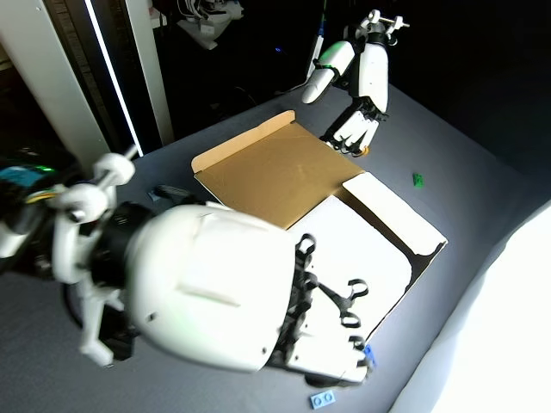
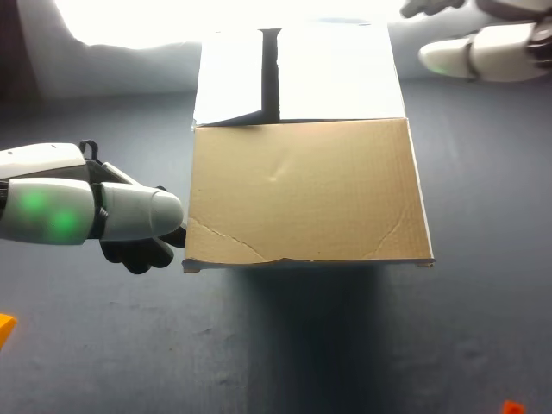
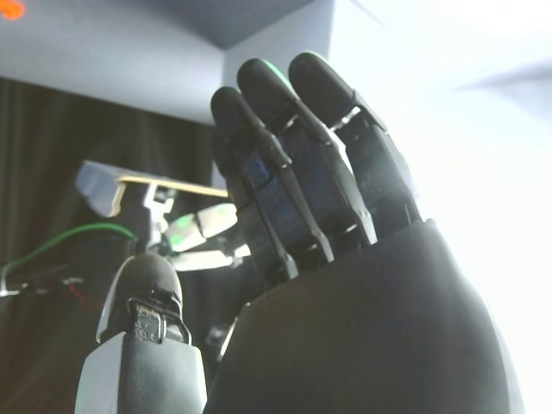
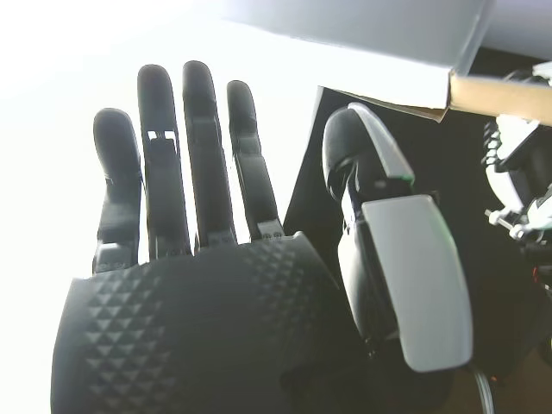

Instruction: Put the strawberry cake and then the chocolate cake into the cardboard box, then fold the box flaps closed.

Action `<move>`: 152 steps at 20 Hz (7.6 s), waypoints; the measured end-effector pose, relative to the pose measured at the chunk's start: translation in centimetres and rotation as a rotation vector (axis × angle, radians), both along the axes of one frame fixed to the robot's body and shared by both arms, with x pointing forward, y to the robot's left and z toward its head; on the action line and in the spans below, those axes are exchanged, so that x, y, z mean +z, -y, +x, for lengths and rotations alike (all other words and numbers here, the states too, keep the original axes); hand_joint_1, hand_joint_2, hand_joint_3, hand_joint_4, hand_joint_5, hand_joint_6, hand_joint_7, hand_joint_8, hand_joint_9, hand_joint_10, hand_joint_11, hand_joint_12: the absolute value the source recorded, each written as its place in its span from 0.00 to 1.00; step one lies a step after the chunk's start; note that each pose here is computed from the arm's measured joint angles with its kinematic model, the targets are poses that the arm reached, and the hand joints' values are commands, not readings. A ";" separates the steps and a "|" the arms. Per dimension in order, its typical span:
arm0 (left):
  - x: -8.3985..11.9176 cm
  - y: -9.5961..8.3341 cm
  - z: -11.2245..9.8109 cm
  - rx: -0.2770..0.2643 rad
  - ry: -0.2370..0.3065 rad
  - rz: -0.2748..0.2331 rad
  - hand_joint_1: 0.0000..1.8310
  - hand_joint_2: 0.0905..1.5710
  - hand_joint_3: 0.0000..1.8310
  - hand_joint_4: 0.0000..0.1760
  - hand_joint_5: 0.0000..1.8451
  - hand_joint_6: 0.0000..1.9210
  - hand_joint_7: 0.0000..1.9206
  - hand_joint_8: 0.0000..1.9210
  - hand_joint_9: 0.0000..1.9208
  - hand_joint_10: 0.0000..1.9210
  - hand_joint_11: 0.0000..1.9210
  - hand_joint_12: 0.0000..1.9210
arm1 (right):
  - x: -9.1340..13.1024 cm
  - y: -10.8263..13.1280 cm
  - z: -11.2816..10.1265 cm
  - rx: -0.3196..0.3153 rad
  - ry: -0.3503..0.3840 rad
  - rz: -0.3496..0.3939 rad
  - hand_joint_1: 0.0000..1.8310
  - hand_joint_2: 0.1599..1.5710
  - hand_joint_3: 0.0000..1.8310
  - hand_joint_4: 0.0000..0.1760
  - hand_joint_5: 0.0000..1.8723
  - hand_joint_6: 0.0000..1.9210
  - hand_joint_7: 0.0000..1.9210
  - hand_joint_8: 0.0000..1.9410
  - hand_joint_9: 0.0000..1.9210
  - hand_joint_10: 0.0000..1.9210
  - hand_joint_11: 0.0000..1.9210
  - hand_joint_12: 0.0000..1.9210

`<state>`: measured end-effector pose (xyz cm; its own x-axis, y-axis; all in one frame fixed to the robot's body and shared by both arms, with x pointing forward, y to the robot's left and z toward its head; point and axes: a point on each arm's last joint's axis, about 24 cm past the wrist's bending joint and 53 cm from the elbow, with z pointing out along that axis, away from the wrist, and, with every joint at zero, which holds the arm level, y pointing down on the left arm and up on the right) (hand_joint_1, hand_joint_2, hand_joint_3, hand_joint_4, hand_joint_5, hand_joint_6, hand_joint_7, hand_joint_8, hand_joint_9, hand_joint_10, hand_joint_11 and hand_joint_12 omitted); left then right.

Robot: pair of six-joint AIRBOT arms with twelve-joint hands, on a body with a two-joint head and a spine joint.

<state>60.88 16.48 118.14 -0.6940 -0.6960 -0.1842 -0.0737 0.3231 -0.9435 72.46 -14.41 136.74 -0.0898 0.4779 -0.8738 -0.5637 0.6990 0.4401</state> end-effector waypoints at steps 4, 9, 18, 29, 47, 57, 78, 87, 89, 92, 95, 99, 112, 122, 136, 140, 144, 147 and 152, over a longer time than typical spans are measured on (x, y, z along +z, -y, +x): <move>0.6 0.3 -0.3 -0.007 0.007 -0.013 0.08 0.73 0.00 0.00 0.44 0.00 0.52 0.00 0.39 0.36 0.23 0.69 | -3.9 5.8 -0.8 -0.081 -0.122 0.050 0.15 0.83 0.00 0.00 0.22 0.20 0.35 0.01 0.21 0.50 0.05 0.94; 1.7 0.7 -0.2 -0.016 0.028 -0.043 0.09 0.73 0.00 0.00 0.44 0.00 0.52 0.00 0.38 0.37 0.21 0.72 | -5.9 9.7 -3.1 -0.139 -0.215 0.139 0.13 0.83 0.00 0.00 0.21 0.20 0.34 0.00 0.21 0.48 0.05 0.92; 4.5 0.4 1.3 0.001 0.099 -0.084 0.07 0.74 0.00 0.00 0.44 0.00 0.52 0.00 0.38 0.35 0.21 0.71 | -5.9 9.2 -5.8 -0.109 -0.218 0.230 0.11 0.84 0.00 0.00 0.21 0.21 0.34 0.00 0.21 0.48 0.06 0.93; 6.8 -0.8 3.6 0.055 0.161 -0.101 0.07 0.74 0.00 0.00 0.44 0.00 0.51 0.00 0.39 0.34 0.21 0.71 | -6.8 8.2 -6.3 -0.091 -0.243 0.218 0.14 0.84 0.00 0.00 0.20 0.21 0.34 0.00 0.21 0.48 0.04 0.93; 8.1 -2.2 6.2 0.130 0.193 -0.088 0.06 0.74 0.00 0.00 0.43 0.00 0.50 0.00 0.39 0.33 0.22 0.69 | -7.6 7.7 -6.6 -0.082 -0.257 0.200 0.16 0.82 0.00 0.00 0.23 0.16 0.34 0.00 0.21 0.48 0.04 0.92; -1.0 -5.8 3.9 0.114 0.060 0.161 0.08 0.74 0.00 0.00 0.43 0.00 0.50 0.00 0.40 0.32 0.22 0.70 | -7.7 7.6 -6.6 -0.080 -0.260 0.196 0.16 0.82 0.00 0.00 0.23 0.15 0.33 0.00 0.20 0.49 0.04 0.94; -7.7 2.3 -1.5 -0.201 0.045 0.277 0.07 0.74 0.00 0.00 0.43 0.00 0.51 0.00 0.40 0.33 0.22 0.70 | -8.0 7.0 -6.9 -0.068 -0.264 0.183 0.14 0.83 0.00 0.00 0.24 0.13 0.33 0.00 0.21 0.47 0.05 0.91; -7.9 5.1 -0.1 -0.222 0.045 0.213 0.06 0.74 0.00 0.00 0.42 0.00 0.50 0.00 0.39 0.33 0.22 0.70 | -8.2 6.8 -7.0 -0.064 -0.265 0.174 0.15 0.83 0.00 0.00 0.24 0.13 0.34 0.00 0.21 0.47 0.05 0.91; -8.7 5.1 -0.1 -0.222 0.031 0.222 0.07 0.74 0.00 0.00 0.42 0.00 0.50 0.00 0.39 0.33 0.21 0.69 | -8.2 6.8 -7.0 -0.063 -0.265 0.174 0.14 0.83 0.00 0.00 0.24 0.13 0.34 0.00 0.21 0.47 0.05 0.91; -9.4 5.8 -0.4 -0.238 0.021 0.223 0.05 0.75 0.00 0.00 0.42 0.00 0.51 0.00 0.40 0.33 0.21 0.71 | -8.2 6.8 -7.0 -0.063 -0.265 0.174 0.14 0.83 0.00 0.00 0.24 0.13 0.34 0.00 0.22 0.47 0.04 0.92; -8.5 6.9 -0.3 -0.254 0.045 0.203 0.04 0.75 0.00 0.00 0.42 0.00 0.50 0.00 0.39 0.33 0.20 0.71 | -8.2 6.6 -7.1 -0.060 -0.266 0.172 0.14 0.84 0.00 0.00 0.24 0.13 0.34 0.00 0.21 0.47 0.05 0.92; -5.0 7.6 1.4 -0.238 0.113 0.143 0.05 0.75 0.00 0.00 0.42 0.00 0.50 0.00 0.39 0.33 0.20 0.72 | -8.3 6.6 -7.1 -0.060 -0.268 0.169 0.14 0.83 0.00 0.00 0.24 0.13 0.34 0.00 0.22 0.48 0.06 0.92; 3.5 7.4 4.9 -0.234 0.296 0.115 0.06 0.75 0.00 0.00 0.43 0.00 0.51 0.00 0.39 0.33 0.21 0.71 | -8.7 6.3 -7.3 -0.055 -0.278 0.162 0.12 0.84 0.00 0.00 0.23 0.13 0.33 0.00 0.21 0.48 0.05 0.92; 2.9 5.8 3.8 -0.240 0.263 0.142 0.06 0.75 0.00 0.00 0.43 0.00 0.51 0.00 0.40 0.30 0.22 0.68 | -8.9 6.1 -7.4 -0.051 -0.283 0.155 0.15 0.83 0.00 0.00 0.25 0.12 0.34 0.00 0.21 0.48 0.05 0.93; 5.5 4.3 1.9 -0.248 0.252 0.109 0.06 0.75 0.00 0.00 0.43 0.00 0.50 0.00 0.40 0.29 0.20 0.70 | -9.3 5.8 -7.6 -0.044 -0.286 0.136 0.14 0.83 0.00 0.00 0.25 0.12 0.34 0.00 0.22 0.47 0.05 0.92; 7.4 4.9 2.0 -0.256 0.289 0.081 0.05 0.75 0.00 0.00 0.42 0.00 0.50 0.00 0.39 0.30 0.19 0.72 | -9.3 5.7 -7.6 -0.042 -0.285 0.136 0.15 0.83 0.00 0.00 0.24 0.13 0.34 0.00 0.21 0.47 0.05 0.92; 9.0 5.6 2.1 -0.272 0.334 0.069 0.05 0.75 0.00 0.00 0.43 0.00 0.51 0.00 0.41 0.31 0.21 0.70 | -9.3 5.7 -7.7 -0.042 -0.286 0.136 0.16 0.82 0.00 0.00 0.24 0.13 0.34 0.00 0.22 0.47 0.05 0.92; 10.4 5.6 2.8 -0.267 0.375 0.064 0.05 0.75 0.00 0.00 0.43 0.00 0.51 0.00 0.40 0.28 0.20 0.71 | -9.3 5.7 -7.7 -0.041 -0.285 0.137 0.15 0.83 0.00 0.00 0.24 0.13 0.34 0.00 0.22 0.48 0.05 0.92; 10.4 5.2 3.2 -0.270 0.403 0.106 0.06 0.75 0.00 0.00 0.42 0.00 0.50 0.00 0.40 0.26 0.20 0.69 | -9.3 5.7 -7.7 -0.041 -0.286 0.140 0.13 0.83 0.00 0.00 0.23 0.12 0.34 0.00 0.21 0.47 0.04 0.92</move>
